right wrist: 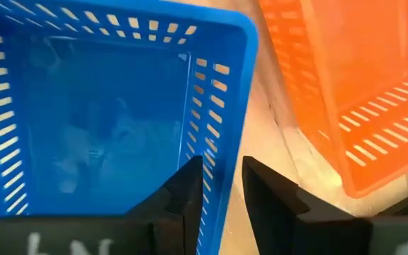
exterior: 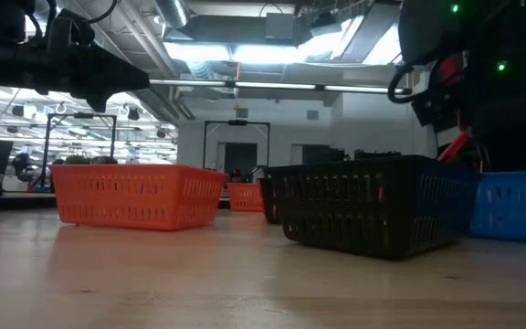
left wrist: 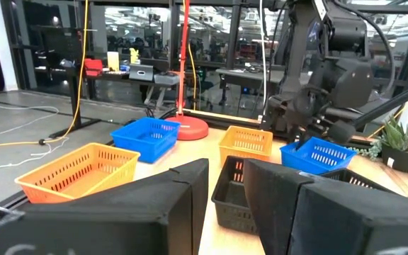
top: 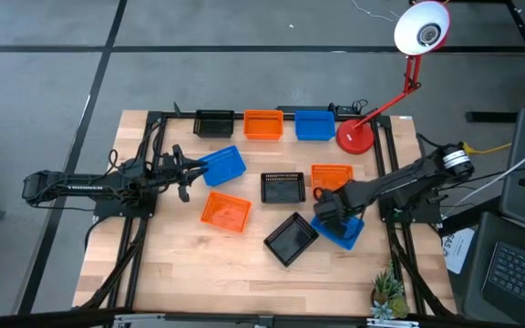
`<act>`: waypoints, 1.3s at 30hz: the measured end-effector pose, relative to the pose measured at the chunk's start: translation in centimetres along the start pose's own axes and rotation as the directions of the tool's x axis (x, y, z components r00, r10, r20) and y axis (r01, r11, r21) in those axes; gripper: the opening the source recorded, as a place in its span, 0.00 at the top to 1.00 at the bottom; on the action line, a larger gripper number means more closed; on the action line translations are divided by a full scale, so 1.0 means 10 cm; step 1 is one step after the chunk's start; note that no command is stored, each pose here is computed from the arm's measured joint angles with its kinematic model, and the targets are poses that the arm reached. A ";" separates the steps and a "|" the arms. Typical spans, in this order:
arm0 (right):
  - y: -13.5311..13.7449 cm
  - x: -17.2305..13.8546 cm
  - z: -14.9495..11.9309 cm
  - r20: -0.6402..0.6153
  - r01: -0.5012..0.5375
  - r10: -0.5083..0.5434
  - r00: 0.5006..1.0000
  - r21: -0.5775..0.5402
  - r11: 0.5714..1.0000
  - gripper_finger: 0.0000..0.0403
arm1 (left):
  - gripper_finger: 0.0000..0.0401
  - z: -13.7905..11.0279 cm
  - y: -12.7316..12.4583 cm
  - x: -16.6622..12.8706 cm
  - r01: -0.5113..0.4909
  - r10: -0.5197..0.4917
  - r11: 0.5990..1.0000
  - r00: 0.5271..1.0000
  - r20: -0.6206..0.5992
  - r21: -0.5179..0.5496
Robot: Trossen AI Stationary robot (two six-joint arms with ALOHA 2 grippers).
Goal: Stack baskets by color
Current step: Stack the bottom blue basket on top of the top blue basket
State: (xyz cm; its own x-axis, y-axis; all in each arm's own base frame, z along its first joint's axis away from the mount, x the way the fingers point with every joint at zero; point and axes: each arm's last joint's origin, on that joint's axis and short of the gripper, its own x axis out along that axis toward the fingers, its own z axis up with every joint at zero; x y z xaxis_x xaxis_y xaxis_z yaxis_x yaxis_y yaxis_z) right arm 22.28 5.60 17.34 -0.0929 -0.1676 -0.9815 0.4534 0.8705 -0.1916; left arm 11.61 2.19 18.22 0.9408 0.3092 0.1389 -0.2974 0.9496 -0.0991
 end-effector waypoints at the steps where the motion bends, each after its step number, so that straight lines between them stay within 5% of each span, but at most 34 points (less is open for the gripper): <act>1: 0.01 0.03 0.01 -0.009 0.009 -0.009 1.000 -0.003 1.000 0.75 | 0.79 0.00 0.00 0.00 0.000 0.000 1.000 1.000 0.000 0.000; 11: 0.07 0.01 0.02 -0.021 0.009 -0.011 1.000 -0.096 0.995 0.97 | 0.79 0.00 0.00 0.00 0.000 0.000 1.000 1.000 -0.003 0.001; 19: 0.07 -0.70 0.14 0.034 -0.087 0.094 0.995 -0.164 0.983 0.99 | 0.79 -0.04 0.00 0.00 -0.004 0.004 1.000 0.999 -0.045 0.007; 24: -0.15 -1.28 0.18 0.182 0.159 -0.130 0.975 -0.159 0.974 0.99 | 0.79 -0.04 0.00 0.00 -0.004 0.004 1.000 0.999 -0.045 0.008; 31: -0.55 -1.72 0.55 0.494 0.504 -0.426 0.758 -0.028 0.863 1.00 | 0.79 -0.04 0.00 0.00 -0.004 0.004 1.000 0.999 -0.043 0.008; 35: -0.96 -1.77 0.87 0.486 0.587 -0.519 0.703 0.015 0.810 1.00 | 0.79 -0.04 0.00 0.00 -0.004 0.004 1.000 0.999 -0.043 0.008; 39: -1.45 -1.75 1.15 0.486 0.579 -0.488 0.725 -0.047 0.814 1.00 | 0.79 -0.04 0.00 0.00 -0.003 0.004 1.000 0.999 -0.043 0.008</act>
State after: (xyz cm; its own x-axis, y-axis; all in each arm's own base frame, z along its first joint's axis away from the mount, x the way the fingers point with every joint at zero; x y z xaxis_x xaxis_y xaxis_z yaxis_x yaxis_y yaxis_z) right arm 27.56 -9.39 37.21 0.1421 -0.7711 -0.6207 0.2736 0.6332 -0.7240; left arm 11.66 2.20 17.80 0.9458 0.3102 0.0963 -0.3019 0.9489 -0.0919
